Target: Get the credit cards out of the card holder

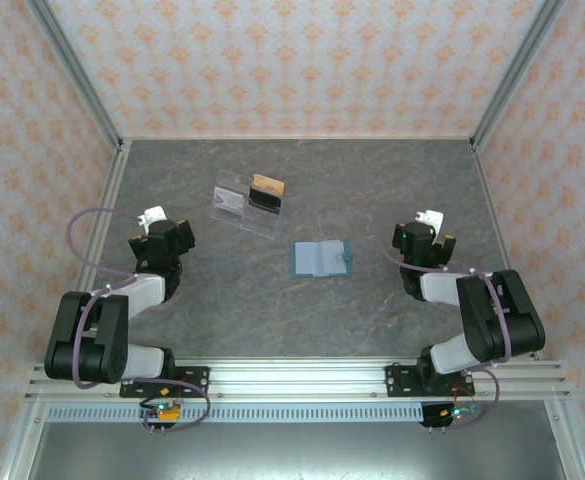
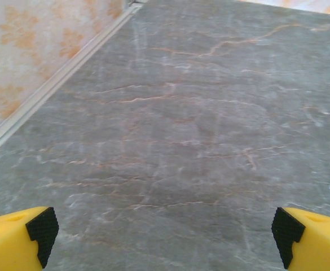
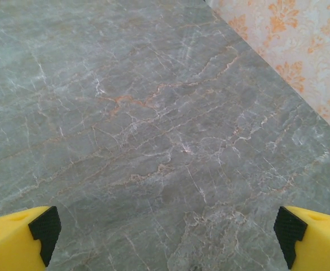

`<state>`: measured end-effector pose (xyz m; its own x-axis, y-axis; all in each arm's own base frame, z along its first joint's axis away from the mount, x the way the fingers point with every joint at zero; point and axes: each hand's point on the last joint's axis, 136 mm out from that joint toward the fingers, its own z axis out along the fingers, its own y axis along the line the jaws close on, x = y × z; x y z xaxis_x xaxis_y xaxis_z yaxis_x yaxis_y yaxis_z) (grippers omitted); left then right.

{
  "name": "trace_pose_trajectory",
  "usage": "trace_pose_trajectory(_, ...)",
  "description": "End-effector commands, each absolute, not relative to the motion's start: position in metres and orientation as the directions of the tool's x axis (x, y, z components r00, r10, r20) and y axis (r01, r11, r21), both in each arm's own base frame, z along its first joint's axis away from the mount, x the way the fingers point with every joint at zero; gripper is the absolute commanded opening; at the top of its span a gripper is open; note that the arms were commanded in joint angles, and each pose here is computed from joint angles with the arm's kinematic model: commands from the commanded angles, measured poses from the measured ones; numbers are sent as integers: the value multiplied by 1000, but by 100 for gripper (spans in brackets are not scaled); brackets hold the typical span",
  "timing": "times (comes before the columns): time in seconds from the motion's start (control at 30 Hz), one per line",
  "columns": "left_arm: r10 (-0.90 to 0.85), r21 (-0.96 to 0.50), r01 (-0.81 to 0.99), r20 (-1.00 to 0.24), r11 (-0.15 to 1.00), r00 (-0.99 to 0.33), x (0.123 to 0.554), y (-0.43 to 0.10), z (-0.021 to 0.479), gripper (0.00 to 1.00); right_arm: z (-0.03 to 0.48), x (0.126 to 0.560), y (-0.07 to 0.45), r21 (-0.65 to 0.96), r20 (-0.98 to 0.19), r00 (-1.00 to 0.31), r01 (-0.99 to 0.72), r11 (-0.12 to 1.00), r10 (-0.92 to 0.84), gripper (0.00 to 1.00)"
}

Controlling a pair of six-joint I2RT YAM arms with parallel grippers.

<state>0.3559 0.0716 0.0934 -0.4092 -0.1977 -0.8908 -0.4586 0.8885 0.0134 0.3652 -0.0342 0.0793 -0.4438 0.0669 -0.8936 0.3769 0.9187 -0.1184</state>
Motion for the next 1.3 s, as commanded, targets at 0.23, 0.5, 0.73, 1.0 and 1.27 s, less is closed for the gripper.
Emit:
trace_pose_trajectory(0.23,-76,27,-298,-940,954,-332,383,41,103,100,97,384,-27,21,-945,-305,297,955,116,100)
trace_pose_trajectory(0.5,-32,89,-315,-933,945,-359,385,36,99,100,93,387,-35,18,-935,-328,345,939,138,100)
trace_pose_trajectory(0.73,-52,77,-336,-932,939,-358,385,41,99,100,92,387,-37,25,-932,-330,351,936,149,100)
trace_pose_trajectory(1.0,-50,78,-333,-932,940,-359,385,41,99,100,93,387,-37,26,-933,-329,350,936,148,100)
trace_pose_trajectory(1.27,-47,69,-287,-925,956,-377,389,36,96,100,93,388,-37,26,-933,-328,349,937,148,100)
